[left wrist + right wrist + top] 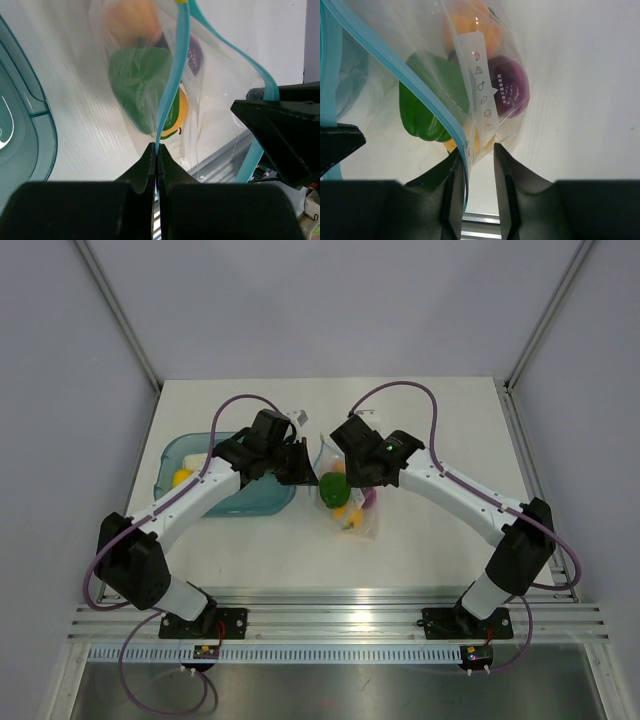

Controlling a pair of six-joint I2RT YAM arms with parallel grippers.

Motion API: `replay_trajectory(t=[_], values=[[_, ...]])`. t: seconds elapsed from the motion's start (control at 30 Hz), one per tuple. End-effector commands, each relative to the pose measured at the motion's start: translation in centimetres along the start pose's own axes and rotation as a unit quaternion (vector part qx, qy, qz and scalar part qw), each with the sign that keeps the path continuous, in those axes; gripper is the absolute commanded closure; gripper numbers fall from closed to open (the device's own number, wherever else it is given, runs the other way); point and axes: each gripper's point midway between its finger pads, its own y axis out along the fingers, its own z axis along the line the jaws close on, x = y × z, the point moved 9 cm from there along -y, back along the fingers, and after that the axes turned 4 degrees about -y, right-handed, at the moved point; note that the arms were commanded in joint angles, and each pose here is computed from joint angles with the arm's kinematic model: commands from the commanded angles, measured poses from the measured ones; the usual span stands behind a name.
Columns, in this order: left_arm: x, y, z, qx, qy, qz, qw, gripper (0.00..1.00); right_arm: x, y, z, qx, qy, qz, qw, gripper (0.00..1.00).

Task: Place the food in the zip-top bag and seal the zipper
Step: Adjust the zipper food storage bag at the center of the board.

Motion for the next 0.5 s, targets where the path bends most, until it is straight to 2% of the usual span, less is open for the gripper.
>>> replay_trajectory(t=[0.0, 0.1, 0.17, 0.2, 0.27, 0.47], values=[[1.0, -1.9, -1.6, -0.037, 0.028, -0.028, 0.999, 1.0, 1.5, -2.4, 0.1, 0.022, 0.019, -0.04, 0.999, 0.6], [1.0, -2.1, -1.7, -0.041, 0.031, -0.025, 0.998, 1.0, 1.9, -3.6, -0.1, 0.033, 0.027, -0.053, 0.998, 0.6], [1.0, -2.0, -1.7, -0.04, 0.03, -0.025, 0.998, 1.0, 2.2, -4.4, -0.2, 0.044, 0.034, -0.066, 0.996, 0.64], [1.0, -1.9, -1.7, -0.041, 0.029, -0.024, 0.998, 1.0, 2.2, -4.7, -0.2, 0.051, 0.036, -0.07, 0.996, 0.81], [1.0, -1.8, -1.6, -0.043, 0.029, -0.023, 0.998, 1.0, 2.2, -4.9, -0.3, 0.059, 0.04, -0.077, 0.994, 1.0], [1.2, -1.9, -1.1, -0.022, 0.035, -0.027, 0.999, 1.0, 2.2, -4.8, 0.0, 0.074, 0.045, -0.08, 0.993, 1.0]])
